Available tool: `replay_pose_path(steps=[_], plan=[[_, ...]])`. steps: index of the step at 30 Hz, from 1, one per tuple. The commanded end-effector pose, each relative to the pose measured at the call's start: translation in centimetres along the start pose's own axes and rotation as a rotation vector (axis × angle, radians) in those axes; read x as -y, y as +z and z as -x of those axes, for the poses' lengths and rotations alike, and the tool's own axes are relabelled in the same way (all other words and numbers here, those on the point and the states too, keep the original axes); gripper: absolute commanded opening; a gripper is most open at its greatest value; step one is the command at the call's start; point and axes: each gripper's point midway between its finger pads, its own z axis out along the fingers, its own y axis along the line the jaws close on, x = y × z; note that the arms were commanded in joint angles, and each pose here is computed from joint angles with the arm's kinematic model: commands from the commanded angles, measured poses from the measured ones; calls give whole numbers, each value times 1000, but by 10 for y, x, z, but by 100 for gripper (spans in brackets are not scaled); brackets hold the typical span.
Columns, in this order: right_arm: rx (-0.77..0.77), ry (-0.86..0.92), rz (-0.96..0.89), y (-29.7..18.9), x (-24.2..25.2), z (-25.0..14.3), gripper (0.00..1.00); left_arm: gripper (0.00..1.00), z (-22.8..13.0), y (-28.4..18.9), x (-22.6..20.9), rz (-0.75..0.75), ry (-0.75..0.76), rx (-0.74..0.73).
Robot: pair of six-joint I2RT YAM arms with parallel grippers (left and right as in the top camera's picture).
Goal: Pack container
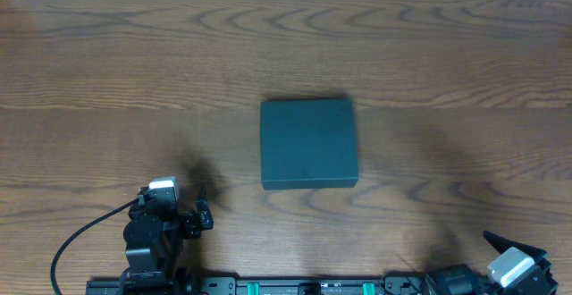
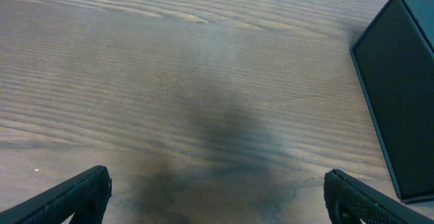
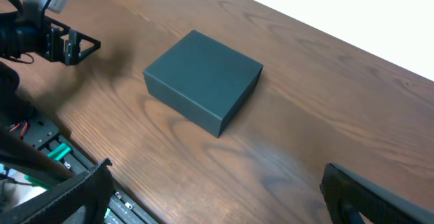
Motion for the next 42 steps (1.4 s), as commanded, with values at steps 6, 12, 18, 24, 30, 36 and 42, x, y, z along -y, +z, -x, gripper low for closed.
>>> replay_pose_path(steps=[6, 12, 18, 24, 30, 36, 42], plan=[[1, -7, 5, -1, -1, 0, 99, 99, -1, 0, -2, 14, -12, 2], [1, -7, 5, -1, -1, 0, 99, 99, 0, 0, -2, 14, -12, 3], [12, -17, -26, -1, 4, 2, 99, 99, 0, 0, -2, 14, -12, 3], [88, -28, -195, 11, 32, 6, 99, 99, -1, 0, -2, 13, -12, 2], [125, -27, -244, 64, 48, -32, 99, 99, -1, 0, -2, 13, -11, 2], [93, -4, -238, 123, 62, -74, 99, 99, -1, 0, -2, 14, -12, 2], [38, 17, -189, 160, 62, -109, 99, 98, 0, 0, -2, 14, -12, 3]])
